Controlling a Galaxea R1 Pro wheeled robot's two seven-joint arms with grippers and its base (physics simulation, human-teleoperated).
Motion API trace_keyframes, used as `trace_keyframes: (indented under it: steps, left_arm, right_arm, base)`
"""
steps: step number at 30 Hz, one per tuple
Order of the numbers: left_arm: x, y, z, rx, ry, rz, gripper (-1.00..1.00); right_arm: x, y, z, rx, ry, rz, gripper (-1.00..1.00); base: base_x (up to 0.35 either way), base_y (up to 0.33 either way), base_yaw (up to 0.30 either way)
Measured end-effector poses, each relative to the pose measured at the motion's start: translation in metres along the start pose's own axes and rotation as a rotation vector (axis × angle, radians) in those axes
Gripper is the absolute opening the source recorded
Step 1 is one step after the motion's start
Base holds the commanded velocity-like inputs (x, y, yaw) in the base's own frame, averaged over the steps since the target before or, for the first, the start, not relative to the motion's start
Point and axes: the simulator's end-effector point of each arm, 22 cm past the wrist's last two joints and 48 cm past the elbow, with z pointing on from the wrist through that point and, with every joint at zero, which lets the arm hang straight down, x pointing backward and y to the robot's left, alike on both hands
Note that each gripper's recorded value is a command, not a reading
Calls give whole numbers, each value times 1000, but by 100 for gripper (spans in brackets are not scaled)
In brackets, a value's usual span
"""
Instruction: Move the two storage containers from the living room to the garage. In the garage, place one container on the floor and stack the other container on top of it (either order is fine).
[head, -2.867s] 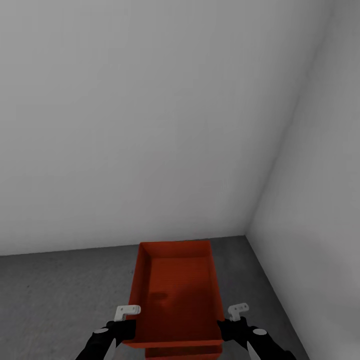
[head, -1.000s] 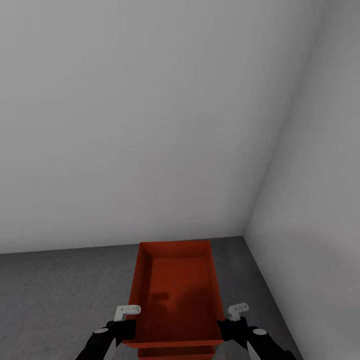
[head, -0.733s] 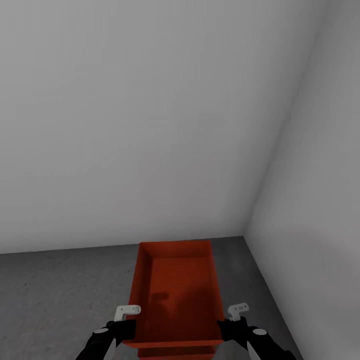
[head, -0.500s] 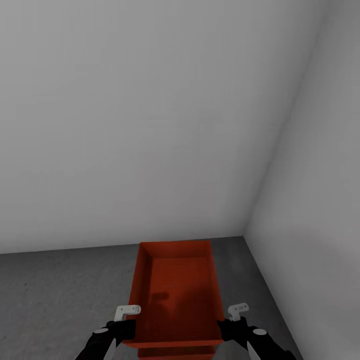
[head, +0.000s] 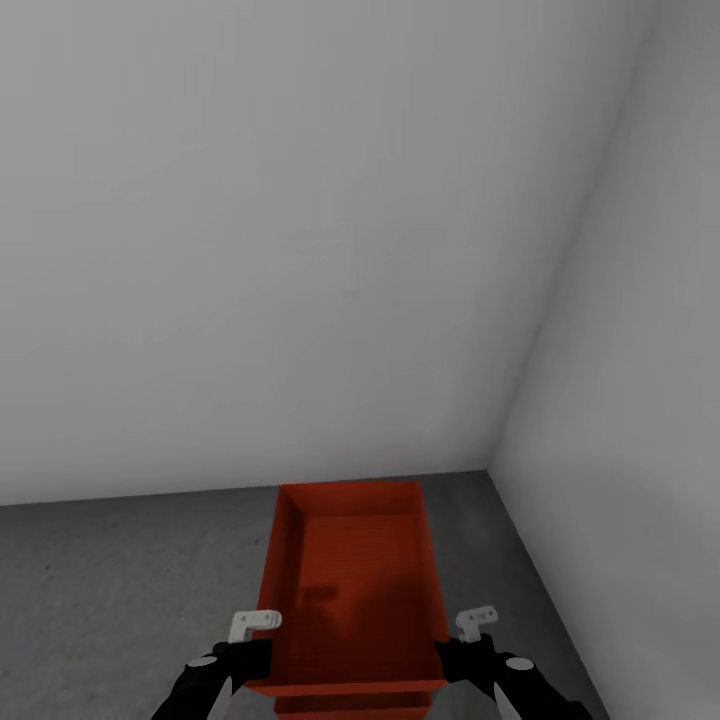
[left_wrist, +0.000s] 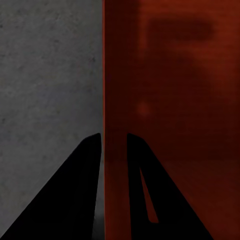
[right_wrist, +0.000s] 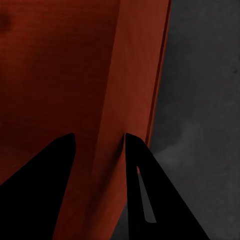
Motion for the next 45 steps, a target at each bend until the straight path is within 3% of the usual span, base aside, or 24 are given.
trace_keyframes:
  steps: [38, 45]
  left_arm:
    - [43, 7, 62, -1, 21, -2, -100]
    - [47, 7, 65, -2, 31, -3, -100]
  right_arm:
    - [47, -12, 58, -2, 20, 4, -100]
    - [53, -12, 60, -3, 30, 7, -100]
  base:
    - [0, 0, 14]
    - [0, 0, 0]
